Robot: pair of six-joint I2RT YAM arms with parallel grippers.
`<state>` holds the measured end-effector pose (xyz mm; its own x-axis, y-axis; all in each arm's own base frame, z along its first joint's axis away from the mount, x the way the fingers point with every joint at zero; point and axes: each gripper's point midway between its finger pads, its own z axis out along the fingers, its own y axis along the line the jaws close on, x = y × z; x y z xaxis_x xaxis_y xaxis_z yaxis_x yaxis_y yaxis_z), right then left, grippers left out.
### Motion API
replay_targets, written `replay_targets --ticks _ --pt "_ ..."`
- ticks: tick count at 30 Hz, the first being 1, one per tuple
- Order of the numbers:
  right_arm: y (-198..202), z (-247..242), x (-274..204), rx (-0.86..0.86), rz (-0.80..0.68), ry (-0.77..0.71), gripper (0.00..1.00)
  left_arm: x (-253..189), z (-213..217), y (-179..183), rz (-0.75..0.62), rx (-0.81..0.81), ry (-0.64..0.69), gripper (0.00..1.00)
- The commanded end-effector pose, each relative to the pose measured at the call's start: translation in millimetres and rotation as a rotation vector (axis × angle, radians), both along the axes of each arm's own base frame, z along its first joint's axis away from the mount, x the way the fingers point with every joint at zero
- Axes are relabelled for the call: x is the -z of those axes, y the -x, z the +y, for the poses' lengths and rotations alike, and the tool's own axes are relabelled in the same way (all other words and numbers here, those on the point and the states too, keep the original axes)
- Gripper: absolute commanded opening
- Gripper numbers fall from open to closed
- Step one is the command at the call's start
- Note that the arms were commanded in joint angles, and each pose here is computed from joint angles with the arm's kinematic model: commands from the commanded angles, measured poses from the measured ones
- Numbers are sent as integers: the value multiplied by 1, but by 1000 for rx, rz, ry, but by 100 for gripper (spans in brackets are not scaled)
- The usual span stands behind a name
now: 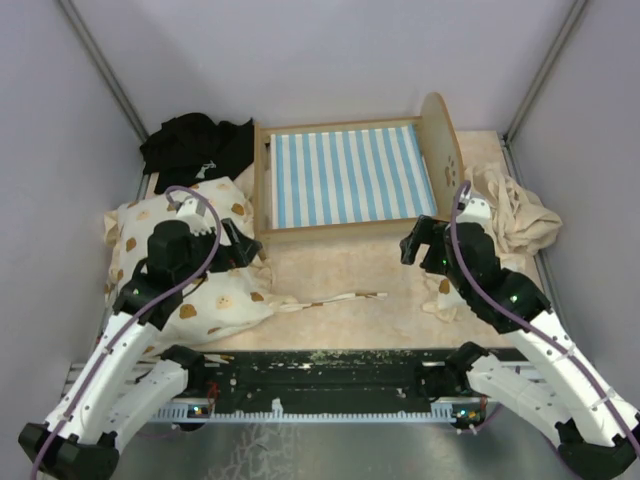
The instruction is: Set up the pet bed
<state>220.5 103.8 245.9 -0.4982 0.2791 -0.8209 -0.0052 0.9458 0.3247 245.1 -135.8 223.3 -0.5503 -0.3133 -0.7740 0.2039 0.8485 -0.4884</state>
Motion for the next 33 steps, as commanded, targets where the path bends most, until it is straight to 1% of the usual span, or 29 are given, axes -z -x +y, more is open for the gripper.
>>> replay_targets --ticks 1,3,5,9,12,16,23,24,25,26,28,30,31,33 --pt "1 1 -15 -3 -63 -34 87 -1 14 -6 29 -101 -15 99" --pt "1 0 -16 -7 -72 -40 87 5 23 -9 65 -162 -33 100" --pt "2 0 -16 -7 -77 -44 87 13 36 -11 115 -257 -53 100" --pt "2 3 -16 -28 -81 -37 87 32 70 -7 220 -471 -128 99" --pt "1 3 -13 -31 -77 -29 87 42 87 0 274 -570 -177 99" --pt "1 2 -11 -28 -76 -18 87 61 98 11 344 -633 -215 99" --pt "2 1 -7 -35 -70 -4 87 121 89 32 502 -631 -192 99" --pt "2 2 -5 -39 -63 -4 87 129 88 34 525 -634 -191 97" --pt "3 4 -4 -46 -57 -8 86 135 87 36 542 -636 -187 89" --pt "4 7 -2 -63 -49 -18 84 138 85 35 552 -632 -181 76" --pt "8 23 -3 -135 -40 -65 80 139 79 35 565 -607 -170 44" --pt "10 39 -3 -195 -36 -123 74 128 68 24 523 -551 -132 6" --pt "9 43 -2 -196 -28 -149 70 120 64 21 507 -536 -107 0" --pt "5 54 -1 -201 -12 -195 67 101 57 17 470 -519 -45 0"
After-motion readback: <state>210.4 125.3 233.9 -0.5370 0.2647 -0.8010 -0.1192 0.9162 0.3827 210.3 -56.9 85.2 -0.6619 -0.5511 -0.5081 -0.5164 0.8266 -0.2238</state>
